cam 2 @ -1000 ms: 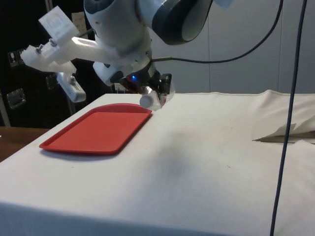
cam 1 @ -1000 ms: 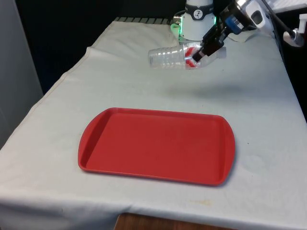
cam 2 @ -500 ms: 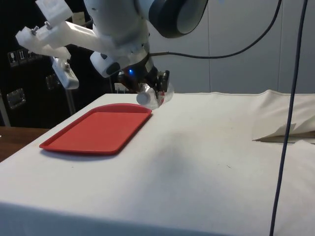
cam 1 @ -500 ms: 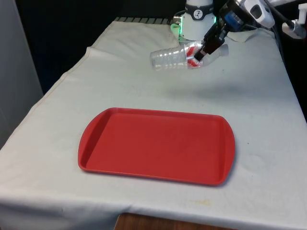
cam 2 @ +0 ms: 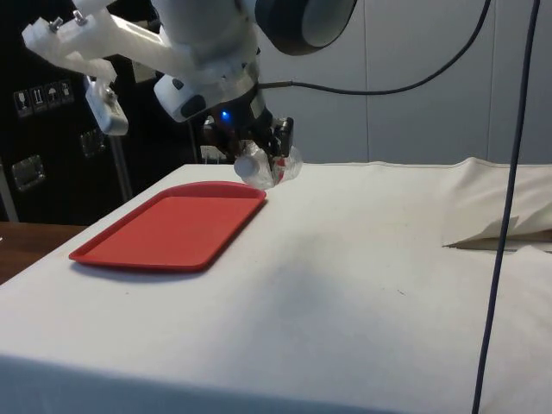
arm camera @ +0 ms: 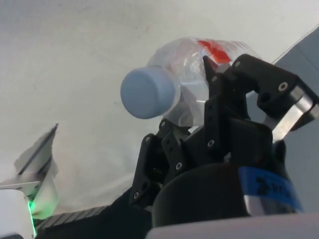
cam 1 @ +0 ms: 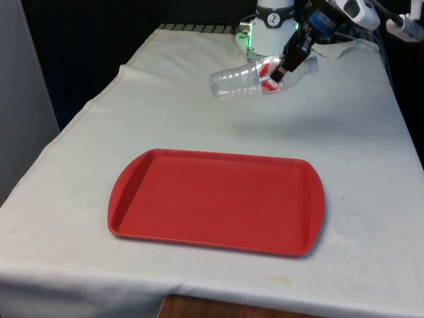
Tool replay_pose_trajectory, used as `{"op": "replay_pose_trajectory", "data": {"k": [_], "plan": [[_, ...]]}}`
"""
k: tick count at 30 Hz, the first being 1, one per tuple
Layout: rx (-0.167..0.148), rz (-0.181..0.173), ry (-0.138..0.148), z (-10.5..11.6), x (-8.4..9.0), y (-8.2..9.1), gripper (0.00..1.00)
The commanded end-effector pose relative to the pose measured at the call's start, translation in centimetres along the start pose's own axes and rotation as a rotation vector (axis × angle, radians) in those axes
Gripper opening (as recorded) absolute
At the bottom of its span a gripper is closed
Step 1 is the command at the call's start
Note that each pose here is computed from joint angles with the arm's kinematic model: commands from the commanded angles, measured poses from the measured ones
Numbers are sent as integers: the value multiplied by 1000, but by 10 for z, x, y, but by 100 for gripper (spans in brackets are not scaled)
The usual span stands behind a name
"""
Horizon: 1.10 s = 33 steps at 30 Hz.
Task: Place the bottle upright on the tray.
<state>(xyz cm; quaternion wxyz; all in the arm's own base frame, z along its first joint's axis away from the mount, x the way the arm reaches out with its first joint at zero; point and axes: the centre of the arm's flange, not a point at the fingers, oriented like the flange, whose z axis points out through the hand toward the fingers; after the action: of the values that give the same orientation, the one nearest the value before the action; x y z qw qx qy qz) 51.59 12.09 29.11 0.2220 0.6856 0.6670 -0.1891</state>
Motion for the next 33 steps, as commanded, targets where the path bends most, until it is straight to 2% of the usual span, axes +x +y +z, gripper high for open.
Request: {"op": "replay_pose_trajectory", "data": {"k": [1,2,3,10,11,12,17,18,19,26,27,28,33], "plan": [[-3,-1,19,-2,-1,1,0],[0,0,4,-1,-1,0,0],[-1,1,24,-2,-2,1,0],[2,8,60,-6,-8,4,0],[5,8,48,-5,-7,3,0],[2,7,66,-7,-9,4,0],[6,12,92,-10,-13,6,0],[9,13,76,-8,-12,5,0],[7,14,98,-10,-14,7,0],[12,20,135,-14,-20,9,0],[16,22,121,-13,-19,9,0],[13,21,139,-15,-21,10,0],[20,25,168,-17,-26,13,0]]}}
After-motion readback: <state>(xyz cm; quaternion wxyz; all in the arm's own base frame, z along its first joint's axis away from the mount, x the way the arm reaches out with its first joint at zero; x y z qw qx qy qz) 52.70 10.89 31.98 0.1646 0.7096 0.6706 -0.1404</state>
